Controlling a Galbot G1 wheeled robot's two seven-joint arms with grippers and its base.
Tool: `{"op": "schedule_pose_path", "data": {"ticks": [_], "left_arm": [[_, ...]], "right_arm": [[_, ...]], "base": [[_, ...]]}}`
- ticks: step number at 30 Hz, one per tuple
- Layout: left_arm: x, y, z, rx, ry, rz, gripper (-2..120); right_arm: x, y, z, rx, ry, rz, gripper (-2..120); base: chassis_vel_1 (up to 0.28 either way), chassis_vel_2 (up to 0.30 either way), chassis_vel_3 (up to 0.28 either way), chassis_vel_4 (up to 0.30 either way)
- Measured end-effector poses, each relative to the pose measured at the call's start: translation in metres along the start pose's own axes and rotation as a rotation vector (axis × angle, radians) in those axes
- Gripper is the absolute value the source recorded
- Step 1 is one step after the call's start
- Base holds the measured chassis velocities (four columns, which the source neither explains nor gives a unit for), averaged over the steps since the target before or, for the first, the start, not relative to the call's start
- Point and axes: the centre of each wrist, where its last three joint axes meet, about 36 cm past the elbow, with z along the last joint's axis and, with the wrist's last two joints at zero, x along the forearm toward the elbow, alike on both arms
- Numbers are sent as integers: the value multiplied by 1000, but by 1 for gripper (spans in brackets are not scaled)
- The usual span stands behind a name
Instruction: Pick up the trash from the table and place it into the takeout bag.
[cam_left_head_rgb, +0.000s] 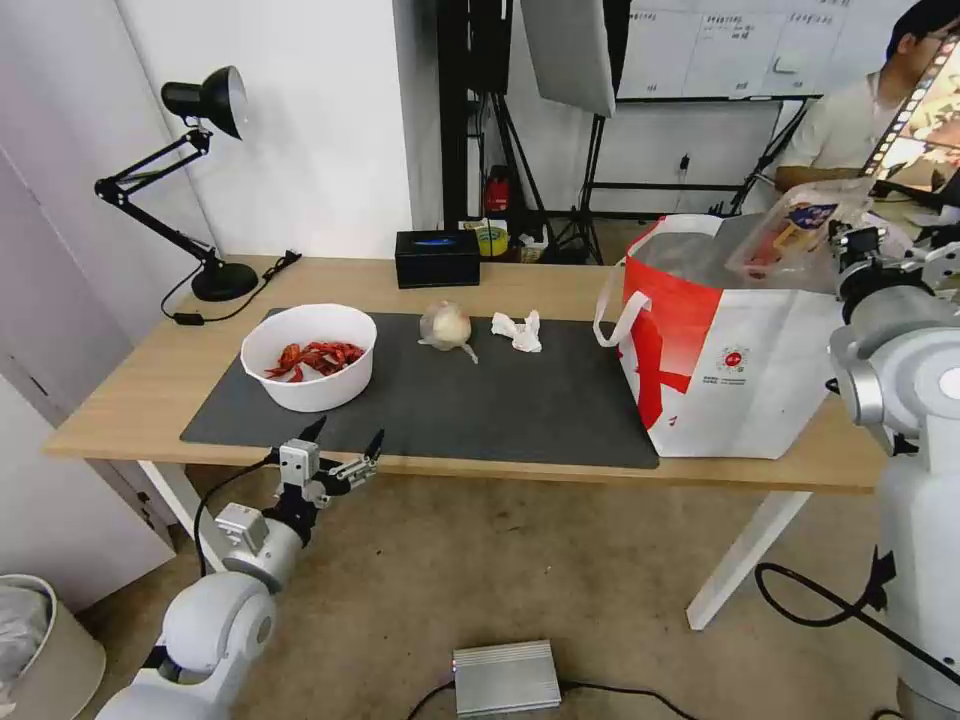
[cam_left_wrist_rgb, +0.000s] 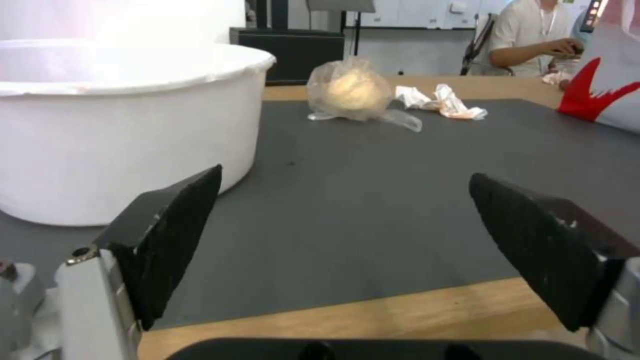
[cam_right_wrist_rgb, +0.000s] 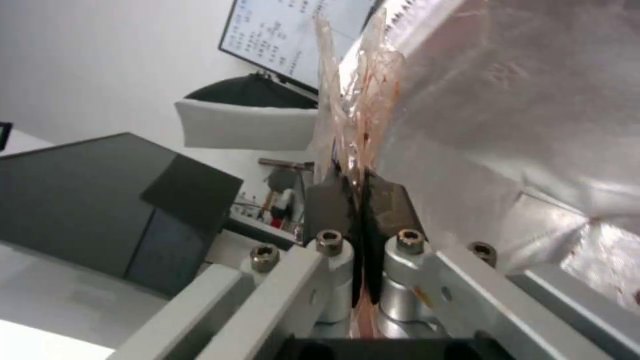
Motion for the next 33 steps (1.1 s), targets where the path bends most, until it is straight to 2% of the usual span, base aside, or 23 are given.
{"op": "schedule_pose_path", "data": {"ticks": [9,11,13,15,16,19,22,24,25,27,28,31,33], "left_arm": [[-1,-2,1,2,0,5,100],[-2,-2,1,1,-1,7,100],[-3,-2,0,1,-1,8,100],[-3,-2,1,2,-1,9,100],[-3,-2,1,2,-1,9,100],[-2,-2,1,2,1,8,100],[-2,-1,1,1,1,6,100],[-2,-1,1,1,1,6,100],[-1,0,0,-1,-1,4,100],[-1,0,-1,-2,-2,3,100],[-1,0,-1,-2,-2,3,100],[0,0,-1,-2,-2,2,100],[0,0,-1,-2,-2,0,100]], "right_arm": [[-1,0,4,-20,19,18,0],[0,0,4,-25,28,11,8],[0,0,5,-27,32,8,12],[0,-1,5,-29,36,8,22],[0,-1,5,-29,36,8,22],[2,-3,6,-26,40,12,37],[3,-3,7,-25,41,11,43],[3,-3,7,-25,41,11,43],[5,-3,8,-23,44,-4,57],[9,-5,9,-16,44,-58,67],[9,-5,9,-16,44,-58,67],[17,-5,13,-13,46,-180,81],[20,-4,14,-10,46,-214,86]], "base": [[0,0,0,0],[0,0,0,0],[0,0,0,0],[0,0,0,0],[0,0,0,0],[0,0,0,0],[0,0,0,0],[0,0,0,0],[0,0,0,0],[0,0,0,0],[0,0,0,0],[0,0,0,0],[0,0,0,0]]}}
